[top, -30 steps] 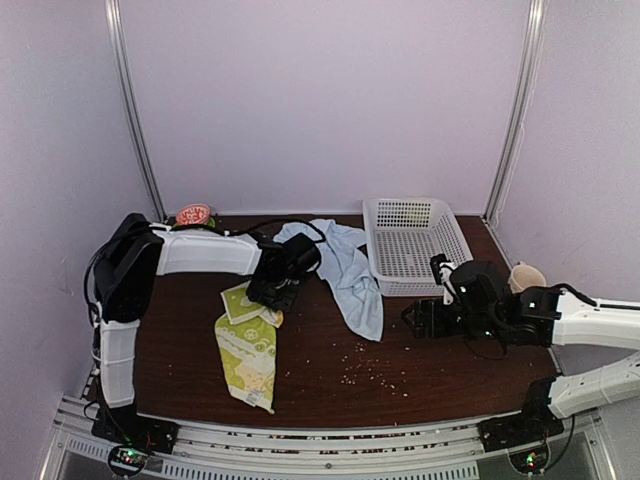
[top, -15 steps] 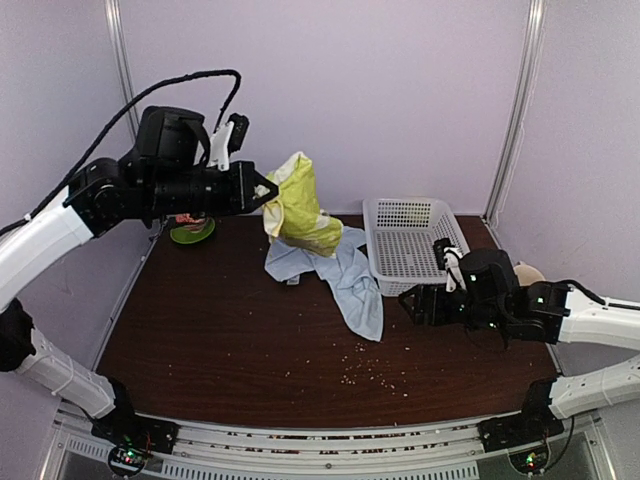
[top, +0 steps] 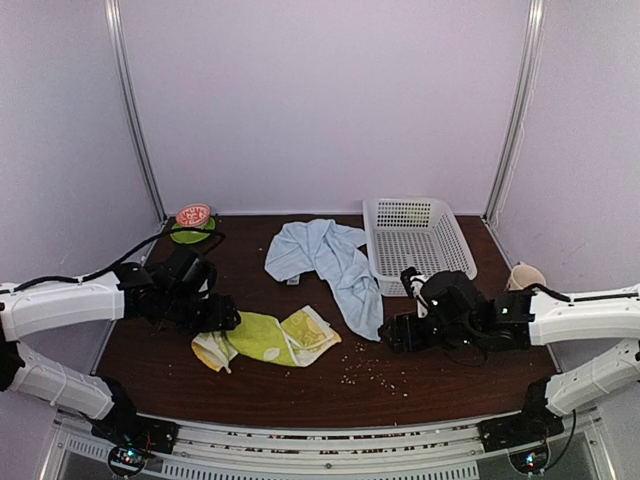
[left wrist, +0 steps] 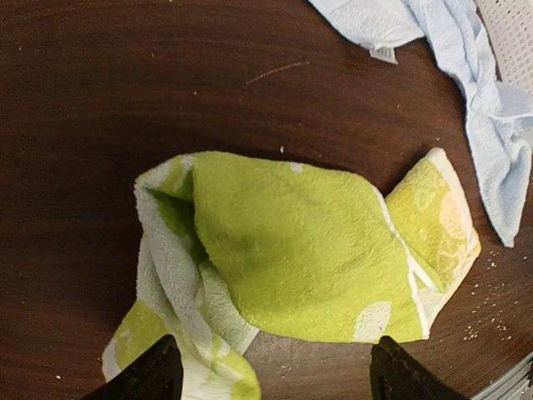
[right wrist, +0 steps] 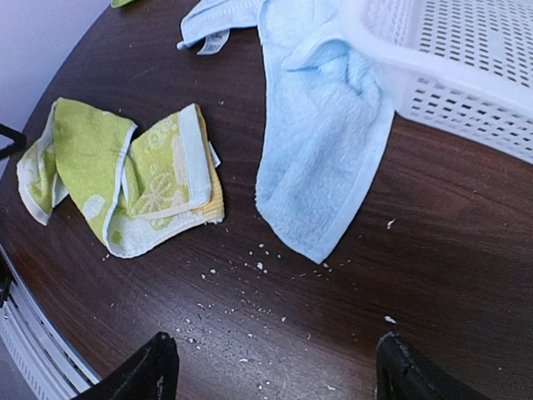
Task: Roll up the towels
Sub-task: Place the towel at the center of the board.
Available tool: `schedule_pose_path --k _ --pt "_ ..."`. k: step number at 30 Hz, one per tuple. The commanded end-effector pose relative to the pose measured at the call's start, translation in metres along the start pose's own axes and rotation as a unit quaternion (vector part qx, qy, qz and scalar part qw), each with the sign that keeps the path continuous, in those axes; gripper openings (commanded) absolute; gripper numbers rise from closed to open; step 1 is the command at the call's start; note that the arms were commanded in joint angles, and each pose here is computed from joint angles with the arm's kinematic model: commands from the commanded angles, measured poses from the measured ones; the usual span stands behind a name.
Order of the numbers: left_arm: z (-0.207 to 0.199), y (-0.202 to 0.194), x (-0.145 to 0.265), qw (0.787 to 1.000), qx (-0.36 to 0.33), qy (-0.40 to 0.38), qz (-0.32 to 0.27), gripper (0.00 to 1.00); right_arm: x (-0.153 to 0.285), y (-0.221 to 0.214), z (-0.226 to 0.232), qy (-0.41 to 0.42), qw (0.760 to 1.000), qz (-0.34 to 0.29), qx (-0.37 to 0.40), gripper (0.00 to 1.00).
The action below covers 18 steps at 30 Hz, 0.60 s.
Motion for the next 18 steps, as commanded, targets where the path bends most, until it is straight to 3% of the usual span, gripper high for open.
schedule_pose_path --k 1,10,18 --pt "0.002 0.013 0.028 0.998 0.01 -0.002 -0.069 0.81 -0.019 0.002 0.03 0.026 0.999 0.021 0.017 0.8" --pt "0.016 0.003 0.032 0.997 0.004 0.024 -0.077 0.8 -0.085 0.005 0.069 0.009 0.998 0.061 0.02 0.59" --pt "0.021 -0.001 0.03 0.996 -0.004 0.04 -0.079 0.79 -0.123 0.013 0.098 0.01 0.992 0.101 0.079 0.51"
Point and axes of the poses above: each gripper's point midway between its finger pads, its own x axis back along the fingers, its own z axis along the line the jaws close on, y = z × x, the point moved 10 cm from there along x, back along the fingers, and after that the axes turned 4 degrees about -x, right-handed, at the moved point
